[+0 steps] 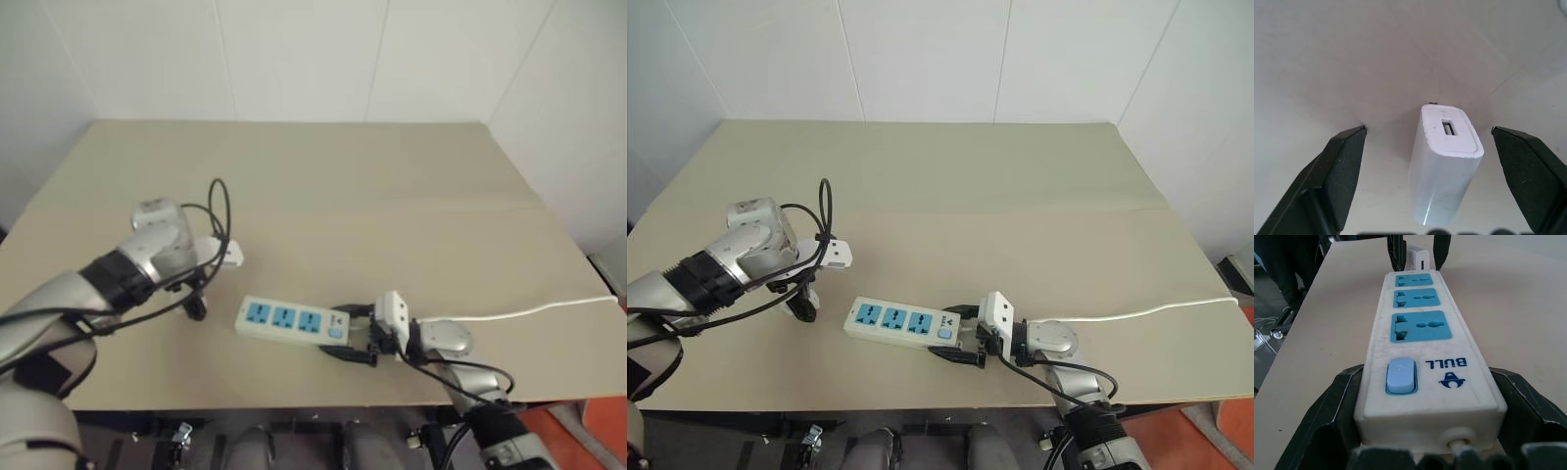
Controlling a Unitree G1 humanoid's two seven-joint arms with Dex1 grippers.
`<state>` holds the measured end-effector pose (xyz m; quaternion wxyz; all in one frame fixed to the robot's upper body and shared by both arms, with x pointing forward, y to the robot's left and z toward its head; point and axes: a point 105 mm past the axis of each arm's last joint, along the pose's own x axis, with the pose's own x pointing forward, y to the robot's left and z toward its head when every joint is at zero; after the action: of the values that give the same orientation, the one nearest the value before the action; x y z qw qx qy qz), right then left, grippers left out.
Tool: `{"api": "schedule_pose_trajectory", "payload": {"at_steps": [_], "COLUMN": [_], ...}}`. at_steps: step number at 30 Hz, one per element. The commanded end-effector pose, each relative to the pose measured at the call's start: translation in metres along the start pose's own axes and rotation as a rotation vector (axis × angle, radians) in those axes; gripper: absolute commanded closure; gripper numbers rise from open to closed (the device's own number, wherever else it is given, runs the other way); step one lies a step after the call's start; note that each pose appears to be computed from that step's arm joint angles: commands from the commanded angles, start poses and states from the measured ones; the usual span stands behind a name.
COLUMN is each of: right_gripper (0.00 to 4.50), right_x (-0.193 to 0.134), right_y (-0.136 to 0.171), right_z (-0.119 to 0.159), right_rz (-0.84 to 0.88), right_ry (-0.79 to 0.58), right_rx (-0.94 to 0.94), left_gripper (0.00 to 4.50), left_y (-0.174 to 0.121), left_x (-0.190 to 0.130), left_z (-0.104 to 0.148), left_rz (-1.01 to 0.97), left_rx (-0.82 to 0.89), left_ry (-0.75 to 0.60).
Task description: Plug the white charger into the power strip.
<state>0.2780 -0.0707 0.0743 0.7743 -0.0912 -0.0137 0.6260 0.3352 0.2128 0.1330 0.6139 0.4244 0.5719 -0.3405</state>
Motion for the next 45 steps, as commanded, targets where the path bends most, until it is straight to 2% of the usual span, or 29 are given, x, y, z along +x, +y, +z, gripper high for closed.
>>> {"api": "schedule_pose_trajectory", "payload": {"at_steps": [1, 14, 18, 25, 27, 28, 31, 36, 38, 40, 42, 45], "right_gripper": [1.08, 1.08, 1.08, 1.08, 1.08, 1.08, 1.08, 1.08, 1.08, 1.08, 1.08, 1.08], "right_x": [0.002, 0.001, 0.001, 0.003, 0.003, 0.003, 0.004, 0.004, 0.005, 0.005, 0.002, -0.001], "right_y": [0.007, 0.007, 0.007, 0.006, 0.006, 0.006, 0.006, 0.007, 0.007, 0.006, 0.007, 0.006], "right_z": [-0.006, -0.006, -0.005, -0.005, -0.005, -0.005, -0.005, -0.005, -0.004, -0.003, -0.004, -0.003], "right_rz": [0.015, 0.003, 0.001, -0.003, -0.004, -0.004, -0.002, 0.015, 0.028, 0.047, 0.085, 0.153], "right_ry": [0.014, 0.016, 0.015, 0.013, 0.012, 0.011, 0.009, 0.007, 0.004, -0.001, 0.006, 0.018], "right_rx": [0.029, 0.035, 0.035, 0.036, 0.036, 0.036, 0.038, 0.032, 0.027, 0.028, 0.038, 0.041], "left_gripper": [0.03, 0.03, 0.91, 3.1, 3.48, 3.47, 3.47, 3.47, 3.47, 3.47, 3.47, 3.47], "left_y": [0.001, -0.001, -0.002, -0.001, -0.002, -0.002, 0.002, 0.023, 0.04, 0.053, 0.049, 0.025], "left_x": [-0.004, -0.001, -0.001, -0.003, -0.004, -0.005, -0.016, -0.061, -0.104, -0.145, -0.159, -0.17], "left_z": [0.002, 0.007, 0.006, 0.007, 0.008, 0.01, 0.025, 0.065, 0.087, 0.09, 0.093, 0.103], "left_rz": [0.019, 0.013, 0.002, 0.007, 0.006, 0.009, 0.027, 0.133, 0.343, 0.565, 0.539, 0.28], "left_rx": [0.037, 0.09, 0.107, 0.111, 0.109, 0.102, 0.039, -0.066, -0.114, -0.234, -0.253, -0.184], "left_ry": [-0.028, -0.062, -0.067, -0.07, -0.082, -0.099, -0.237, -0.728, -1.092, -1.402, -1.507, -1.635]}}
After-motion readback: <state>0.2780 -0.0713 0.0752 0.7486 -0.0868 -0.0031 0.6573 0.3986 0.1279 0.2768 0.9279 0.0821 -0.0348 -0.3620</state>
